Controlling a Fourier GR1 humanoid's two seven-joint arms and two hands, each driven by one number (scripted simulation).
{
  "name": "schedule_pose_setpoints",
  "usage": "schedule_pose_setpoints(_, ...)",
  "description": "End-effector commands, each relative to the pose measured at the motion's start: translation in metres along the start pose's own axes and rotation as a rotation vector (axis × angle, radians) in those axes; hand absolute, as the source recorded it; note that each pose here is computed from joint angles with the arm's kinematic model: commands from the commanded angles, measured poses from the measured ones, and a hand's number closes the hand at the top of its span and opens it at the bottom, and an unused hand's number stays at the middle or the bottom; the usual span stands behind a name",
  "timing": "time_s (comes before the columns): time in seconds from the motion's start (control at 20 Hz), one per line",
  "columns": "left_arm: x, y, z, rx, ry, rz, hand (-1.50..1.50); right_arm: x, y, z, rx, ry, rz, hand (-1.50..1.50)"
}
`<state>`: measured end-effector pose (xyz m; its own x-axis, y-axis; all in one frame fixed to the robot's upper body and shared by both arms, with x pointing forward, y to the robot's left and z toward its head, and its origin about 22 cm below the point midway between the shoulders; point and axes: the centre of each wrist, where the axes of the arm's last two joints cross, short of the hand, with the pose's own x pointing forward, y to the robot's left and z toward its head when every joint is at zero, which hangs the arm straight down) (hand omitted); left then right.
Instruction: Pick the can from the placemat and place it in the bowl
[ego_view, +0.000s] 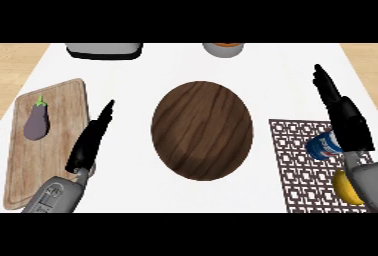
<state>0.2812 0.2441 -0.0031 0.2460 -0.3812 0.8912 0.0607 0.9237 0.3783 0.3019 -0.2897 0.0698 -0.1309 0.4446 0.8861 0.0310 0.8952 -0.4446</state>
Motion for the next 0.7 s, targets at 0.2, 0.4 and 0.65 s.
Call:
schedule_pose_setpoints(0.2,0.042,0.032,0.003,0.109,-0.275,0.277,0.00,-0.038,-0.055,0.011,-0.744,0.331,-0.265,-1.50)
schedule_pose_setpoints(0.4,0.054,0.026,0.007,0.072,-0.319,0.386,0.00,-0.120,-0.089,0.080,-1.065,0.812,-0.052,-1.50)
schedule_pose_setpoints(0.65,0.046,0.048,0.015,0.029,-0.375,0.475,0.00,-0.127,-0.077,0.087,-1.344,0.776,0.117,-1.50)
